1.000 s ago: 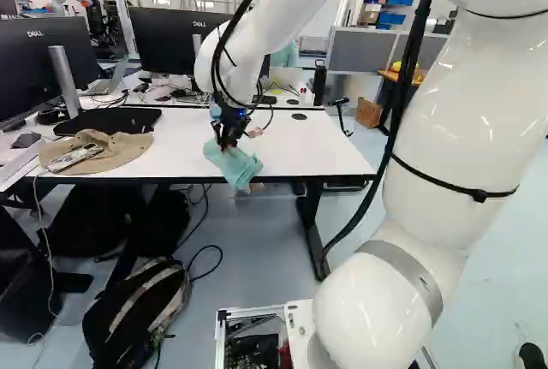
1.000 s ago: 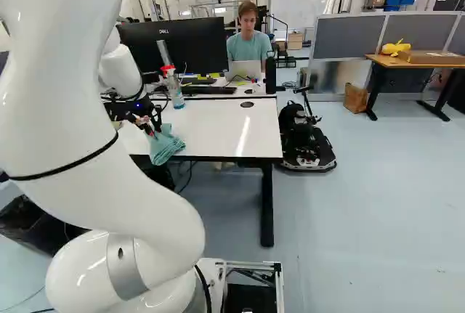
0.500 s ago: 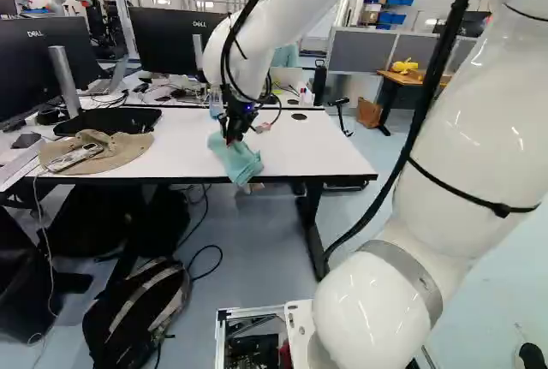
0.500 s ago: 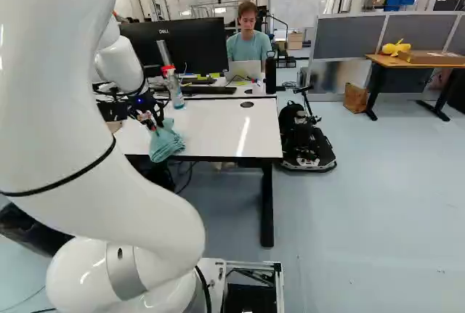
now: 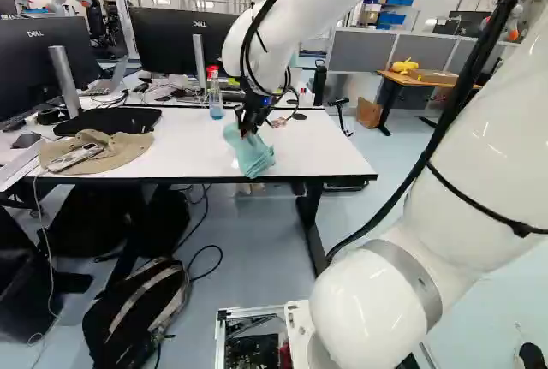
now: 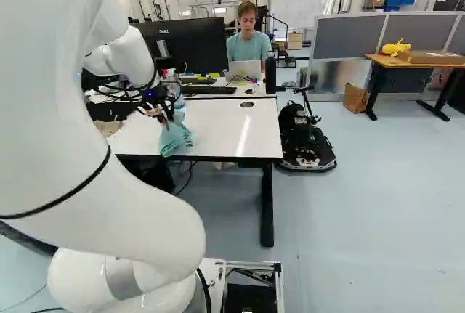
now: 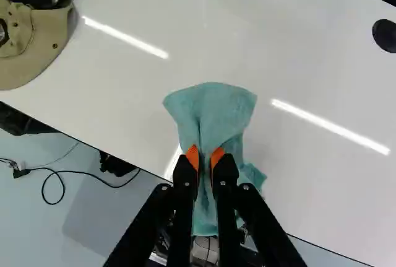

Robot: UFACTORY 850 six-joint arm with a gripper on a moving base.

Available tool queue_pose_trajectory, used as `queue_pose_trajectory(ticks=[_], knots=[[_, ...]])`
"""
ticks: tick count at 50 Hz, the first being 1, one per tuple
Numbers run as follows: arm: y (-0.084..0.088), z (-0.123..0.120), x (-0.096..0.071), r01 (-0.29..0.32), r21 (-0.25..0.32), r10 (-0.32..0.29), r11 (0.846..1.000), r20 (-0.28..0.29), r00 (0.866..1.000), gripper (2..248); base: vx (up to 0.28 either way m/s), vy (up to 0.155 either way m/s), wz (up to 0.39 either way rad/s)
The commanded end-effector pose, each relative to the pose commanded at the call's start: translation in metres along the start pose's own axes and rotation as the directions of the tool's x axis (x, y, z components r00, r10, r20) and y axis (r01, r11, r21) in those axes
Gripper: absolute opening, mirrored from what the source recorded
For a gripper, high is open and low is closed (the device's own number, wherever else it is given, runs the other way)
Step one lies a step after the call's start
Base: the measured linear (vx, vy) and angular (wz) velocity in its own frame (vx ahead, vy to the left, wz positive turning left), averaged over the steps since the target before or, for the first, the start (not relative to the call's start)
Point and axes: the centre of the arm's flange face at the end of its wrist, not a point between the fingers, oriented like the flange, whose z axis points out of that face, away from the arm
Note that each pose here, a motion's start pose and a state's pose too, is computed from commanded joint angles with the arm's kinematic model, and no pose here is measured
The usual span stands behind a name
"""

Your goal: Clean the table with the green towel

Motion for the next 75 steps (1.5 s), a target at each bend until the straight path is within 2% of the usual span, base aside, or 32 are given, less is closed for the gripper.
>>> queue_pose_trajectory(ticks=[35,75], knots=[[0.066,0.002,0.004,-0.13,-0.068,0.13,0.989,-0.004,0.992,42,0.0,0.0,0.0],[0.143,0.005,0.011,-0.267,-0.141,0.267,0.953,-0.018,0.964,42,0.0,0.0,0.0]])
